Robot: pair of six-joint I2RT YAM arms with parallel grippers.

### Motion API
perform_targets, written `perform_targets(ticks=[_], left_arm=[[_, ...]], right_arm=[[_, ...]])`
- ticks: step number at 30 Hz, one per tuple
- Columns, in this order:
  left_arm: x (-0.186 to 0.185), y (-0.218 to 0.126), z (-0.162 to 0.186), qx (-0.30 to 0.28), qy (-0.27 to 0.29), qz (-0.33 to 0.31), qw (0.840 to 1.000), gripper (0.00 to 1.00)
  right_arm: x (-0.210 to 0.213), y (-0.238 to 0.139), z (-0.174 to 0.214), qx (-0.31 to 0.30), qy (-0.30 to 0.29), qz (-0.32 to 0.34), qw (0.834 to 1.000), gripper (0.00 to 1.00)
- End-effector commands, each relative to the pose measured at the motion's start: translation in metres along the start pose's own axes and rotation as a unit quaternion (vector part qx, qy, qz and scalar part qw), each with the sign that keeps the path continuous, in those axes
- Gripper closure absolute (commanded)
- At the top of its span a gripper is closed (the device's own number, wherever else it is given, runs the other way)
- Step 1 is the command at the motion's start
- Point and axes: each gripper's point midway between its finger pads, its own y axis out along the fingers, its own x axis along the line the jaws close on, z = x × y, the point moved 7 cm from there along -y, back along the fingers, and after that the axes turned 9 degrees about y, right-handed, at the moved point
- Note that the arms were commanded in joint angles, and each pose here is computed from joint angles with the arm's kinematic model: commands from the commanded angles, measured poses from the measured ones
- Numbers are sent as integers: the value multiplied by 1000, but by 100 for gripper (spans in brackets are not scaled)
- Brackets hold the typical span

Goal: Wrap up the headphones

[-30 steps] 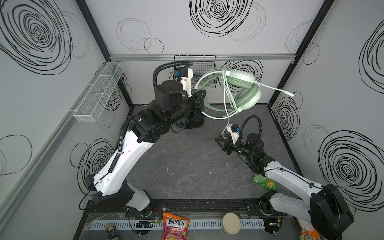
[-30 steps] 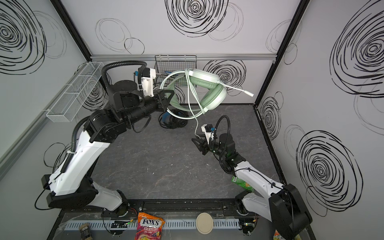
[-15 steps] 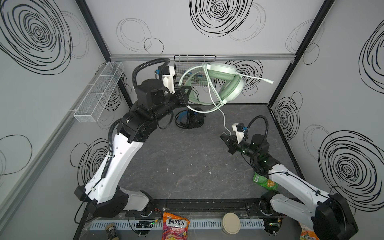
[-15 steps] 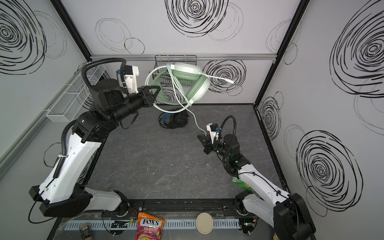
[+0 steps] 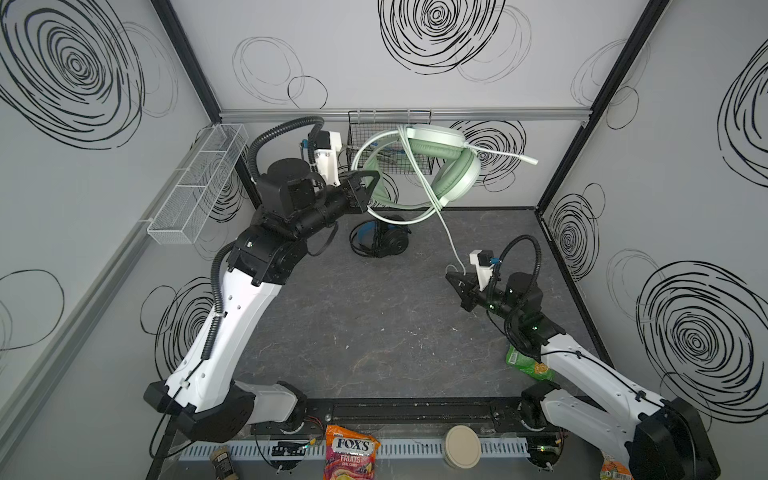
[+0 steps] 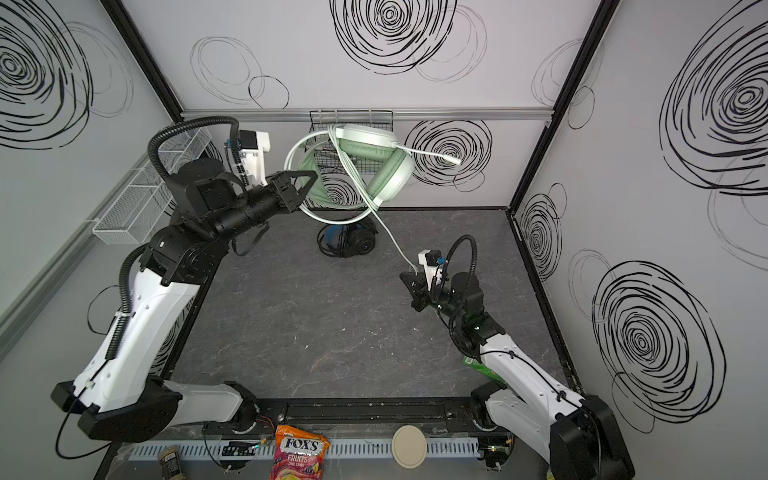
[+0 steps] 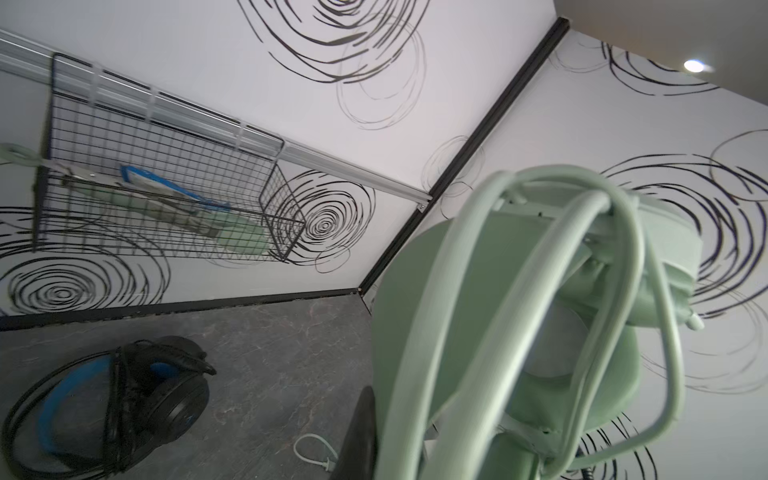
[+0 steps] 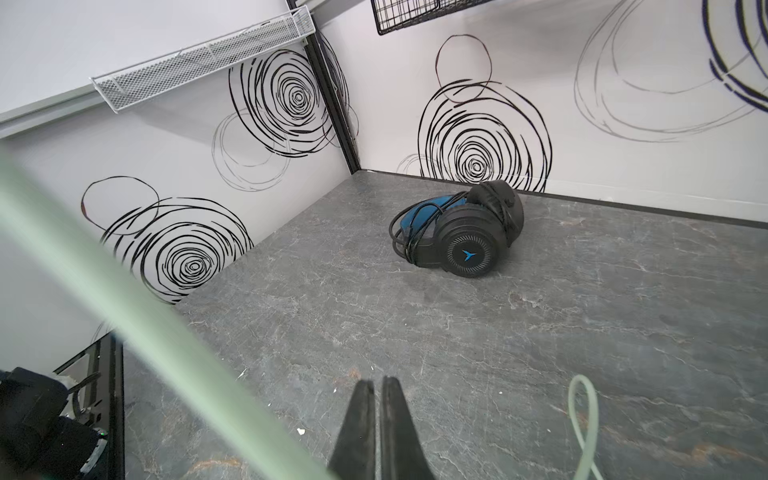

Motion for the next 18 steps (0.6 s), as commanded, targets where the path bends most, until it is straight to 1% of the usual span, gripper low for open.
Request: perform_targets(ticks=[1, 4, 8, 11, 15, 16, 18], left_arm=[[-47, -15, -37, -72, 26, 178, 981, 100], [-59, -13, -29, -39, 40, 238, 970, 100], [-72, -20, -16, 3, 65, 282, 957, 100], [-78, -27, 2, 40, 75, 299, 951, 100], [-81, -28, 34, 113, 110, 281, 947, 100], [-79, -28, 40, 133, 119, 268, 947, 100], [-69, -27, 52, 166, 154, 218, 949, 100]], right_arm=[[-4, 2, -7, -5, -2, 14, 1000, 100], [-3, 0, -17, -15, -4, 19, 1000, 100], [-6, -3, -31, -29, -19, 39, 999, 100], [-4, -4, -42, -34, -46, 48, 997, 100], [6, -5, -64, -44, -86, 45, 994, 100], [9, -7, -69, -48, -98, 46, 993, 99], [16, -10, -81, -58, -122, 48, 990, 98]])
